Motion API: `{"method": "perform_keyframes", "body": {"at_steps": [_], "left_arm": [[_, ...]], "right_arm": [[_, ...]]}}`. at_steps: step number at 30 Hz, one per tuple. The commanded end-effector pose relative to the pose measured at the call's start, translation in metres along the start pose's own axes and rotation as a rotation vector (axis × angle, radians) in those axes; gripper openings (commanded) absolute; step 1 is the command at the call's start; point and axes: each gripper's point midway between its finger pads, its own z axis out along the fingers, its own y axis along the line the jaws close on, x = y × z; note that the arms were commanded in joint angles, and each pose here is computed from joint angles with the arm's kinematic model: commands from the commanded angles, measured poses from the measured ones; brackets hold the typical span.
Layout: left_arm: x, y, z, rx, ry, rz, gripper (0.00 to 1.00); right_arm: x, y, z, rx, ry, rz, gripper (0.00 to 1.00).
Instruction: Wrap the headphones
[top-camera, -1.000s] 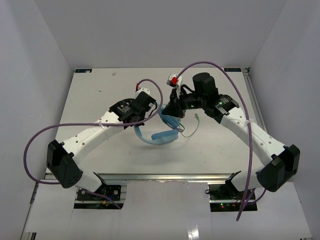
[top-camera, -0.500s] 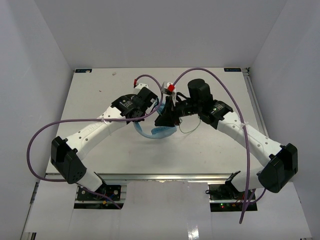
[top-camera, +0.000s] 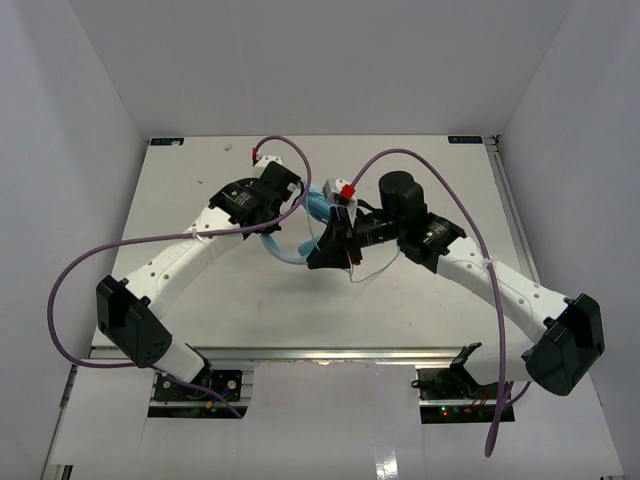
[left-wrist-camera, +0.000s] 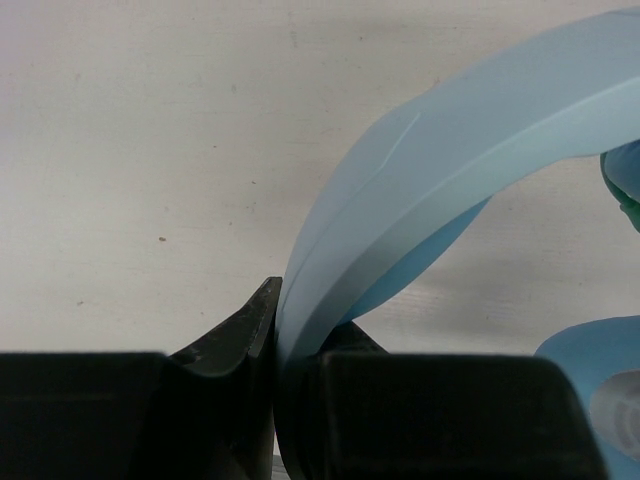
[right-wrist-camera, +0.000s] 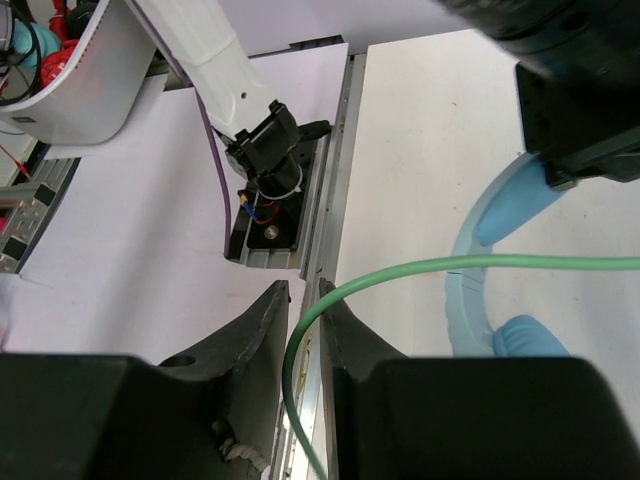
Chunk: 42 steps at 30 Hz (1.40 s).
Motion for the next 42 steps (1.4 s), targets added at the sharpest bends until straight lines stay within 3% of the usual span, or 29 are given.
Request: {"method": "perform_keyframes", "body": {"at_steps": [1,3,5,17,24,27,30,35,42], "left_arm": [[-0.053,0.002,-0.038,0.127,-0.156,-0.186,0.0],[-0.058,0.003,-0.042,0.144,-0.17,-0.211,0.0],[-0.061,0.004,-0.043,0.155,-0.179,-0.239,0.0],[-0.078,0.004,-0.059,0.259,-0.202,-0.358,0.0],[-0.087,0.004,-0.08,0.332,-0.229,-0.44,0.0],[-0.089,0.004,-0.086,0.354,-0.237,-0.476,0.0],[-0.09,0.002,-0.091,0.388,-0.254,-0.495,0.0],[-0.081,0.003,-0.076,0.341,-0.242,-0.508,0.0],[-0.073,-0.004,-0.061,0.331,-0.212,-0.516,0.0]], "right_arm": [[-0.008,0.022,0.004,-0.085,-0.042,-0.059,0.23],[-0.003,0.026,0.009,-0.103,-0.042,-0.056,0.13],[0.001,0.031,0.014,-0.123,-0.042,-0.059,0.1],[0.019,0.052,0.03,-0.225,-0.073,-0.069,0.19],[0.023,0.045,0.034,-0.152,-0.097,-0.077,0.22],[0.027,0.04,0.035,-0.117,-0.108,-0.072,0.2],[0.026,0.029,0.037,-0.047,-0.139,-0.073,0.08],[0.008,0.038,0.041,-0.049,-0.189,-0.114,0.08],[0.0,0.035,0.066,-0.037,-0.131,-0.102,0.08]]}}
